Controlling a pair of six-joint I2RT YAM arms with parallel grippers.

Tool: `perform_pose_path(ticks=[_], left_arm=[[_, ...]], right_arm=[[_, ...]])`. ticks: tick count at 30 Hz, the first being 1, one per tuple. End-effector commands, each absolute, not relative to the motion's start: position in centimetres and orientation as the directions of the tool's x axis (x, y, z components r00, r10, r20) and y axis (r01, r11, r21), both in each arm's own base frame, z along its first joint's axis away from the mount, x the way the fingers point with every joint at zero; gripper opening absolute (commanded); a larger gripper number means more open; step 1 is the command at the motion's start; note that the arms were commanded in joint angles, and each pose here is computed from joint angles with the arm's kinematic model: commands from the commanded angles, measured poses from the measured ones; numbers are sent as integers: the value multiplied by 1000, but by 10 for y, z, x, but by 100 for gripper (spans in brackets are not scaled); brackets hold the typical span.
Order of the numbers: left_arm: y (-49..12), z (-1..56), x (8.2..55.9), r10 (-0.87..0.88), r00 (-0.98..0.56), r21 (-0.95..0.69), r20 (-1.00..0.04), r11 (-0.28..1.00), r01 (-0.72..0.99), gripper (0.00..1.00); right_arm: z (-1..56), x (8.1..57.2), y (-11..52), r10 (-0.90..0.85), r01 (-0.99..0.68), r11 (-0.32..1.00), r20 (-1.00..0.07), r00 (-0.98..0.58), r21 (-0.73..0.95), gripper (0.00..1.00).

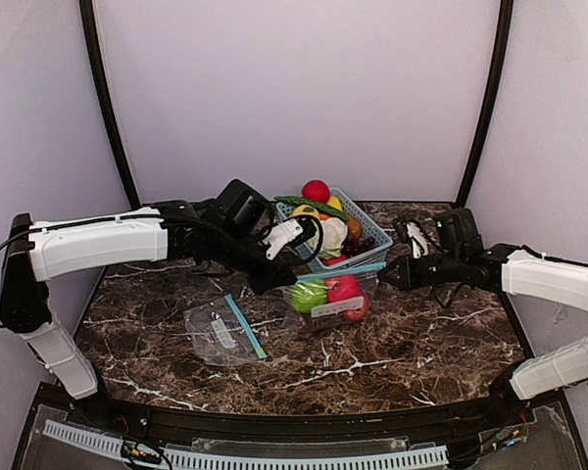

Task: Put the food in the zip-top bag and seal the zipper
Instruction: Zip the zipper of the food storage bag.

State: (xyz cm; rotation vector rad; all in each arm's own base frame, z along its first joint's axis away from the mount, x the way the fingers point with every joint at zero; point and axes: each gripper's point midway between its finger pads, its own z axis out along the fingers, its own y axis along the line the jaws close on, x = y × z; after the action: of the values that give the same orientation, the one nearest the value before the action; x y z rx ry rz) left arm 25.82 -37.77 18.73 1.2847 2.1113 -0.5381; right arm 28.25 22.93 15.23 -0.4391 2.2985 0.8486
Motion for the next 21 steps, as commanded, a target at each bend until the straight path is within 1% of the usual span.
perform_pose_path(ticks=[1,17,20,21], left_arm=[[-334,182,253,690,-401,-3,-602,501,866,1],[-305,174,253,710,-422,45,-564,536,843,1],[-308,175,249,703,-426,16,-570,527,849,1],[-314,175,244,693,-430,-22,-578,514,858,1]], right_arm=[[151,301,199,-46,-405,833,-682,-730,377,0],[158,294,200,-61,-421,818,-670,-740,391,0],[170,283,202,-76,-444,798,-663,-745,407,0],[175,279,200,-80,-449,795,-664,-743,408,0]])
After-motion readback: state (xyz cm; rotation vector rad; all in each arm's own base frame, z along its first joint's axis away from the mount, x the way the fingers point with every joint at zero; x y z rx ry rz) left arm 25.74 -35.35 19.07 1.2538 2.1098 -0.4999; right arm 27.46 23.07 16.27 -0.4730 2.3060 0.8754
